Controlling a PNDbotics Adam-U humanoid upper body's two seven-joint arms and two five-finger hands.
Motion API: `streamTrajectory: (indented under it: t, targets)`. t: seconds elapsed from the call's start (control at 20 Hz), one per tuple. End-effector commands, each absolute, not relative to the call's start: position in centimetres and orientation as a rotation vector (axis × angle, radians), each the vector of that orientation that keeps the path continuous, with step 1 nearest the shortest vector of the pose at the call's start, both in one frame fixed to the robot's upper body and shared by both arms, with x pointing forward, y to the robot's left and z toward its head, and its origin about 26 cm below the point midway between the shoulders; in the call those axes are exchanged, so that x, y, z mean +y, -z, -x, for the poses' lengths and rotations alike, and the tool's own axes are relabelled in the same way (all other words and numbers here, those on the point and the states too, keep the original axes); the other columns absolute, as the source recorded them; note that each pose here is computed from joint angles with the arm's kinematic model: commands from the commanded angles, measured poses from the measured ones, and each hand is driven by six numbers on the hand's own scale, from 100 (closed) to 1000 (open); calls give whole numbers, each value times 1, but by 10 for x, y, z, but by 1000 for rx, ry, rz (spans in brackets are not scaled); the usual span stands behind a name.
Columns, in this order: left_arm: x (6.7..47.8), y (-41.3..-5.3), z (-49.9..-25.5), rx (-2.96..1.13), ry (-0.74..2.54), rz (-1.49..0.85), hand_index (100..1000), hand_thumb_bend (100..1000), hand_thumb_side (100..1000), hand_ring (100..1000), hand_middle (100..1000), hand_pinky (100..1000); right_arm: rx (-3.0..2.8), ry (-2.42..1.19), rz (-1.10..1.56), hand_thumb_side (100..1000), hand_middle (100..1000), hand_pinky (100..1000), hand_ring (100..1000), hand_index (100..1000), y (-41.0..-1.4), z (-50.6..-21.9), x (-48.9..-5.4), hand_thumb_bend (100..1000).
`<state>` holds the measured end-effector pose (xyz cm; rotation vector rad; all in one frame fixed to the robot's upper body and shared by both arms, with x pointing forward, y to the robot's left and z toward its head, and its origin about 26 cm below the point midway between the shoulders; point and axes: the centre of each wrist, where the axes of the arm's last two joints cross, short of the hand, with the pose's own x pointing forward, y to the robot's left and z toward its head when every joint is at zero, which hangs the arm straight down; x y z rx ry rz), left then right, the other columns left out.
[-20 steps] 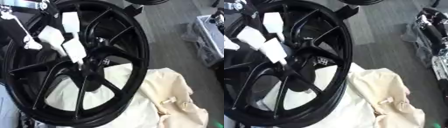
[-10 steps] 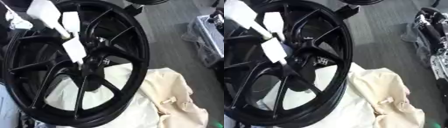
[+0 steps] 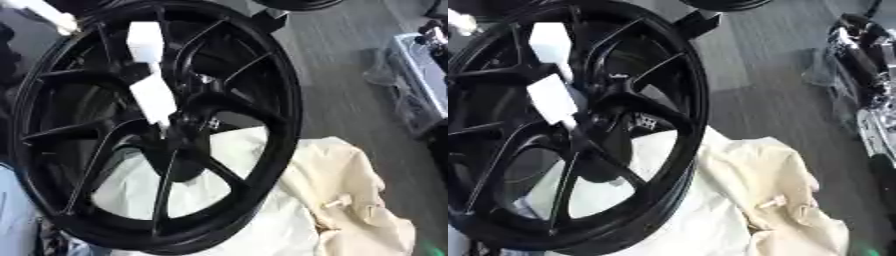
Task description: Pull the pin out of the wheel hub.
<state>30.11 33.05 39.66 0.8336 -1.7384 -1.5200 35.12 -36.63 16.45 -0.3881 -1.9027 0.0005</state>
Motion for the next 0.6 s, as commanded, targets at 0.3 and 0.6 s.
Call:
streamTrajectory:
  t: [0.3,0.6]
  targets:
    - [396,-381,-290,-1658,1213,-1044,370,127,100,509,361,615,-1948,4,433,464,701,974,786,831,-183,-349,-376,100]
    - [441,-335,-290,-1584,977,-1067,374,100,100,506,367,615,-1954,22,460,461,701,974,786,831,-185,-346,-382,100]
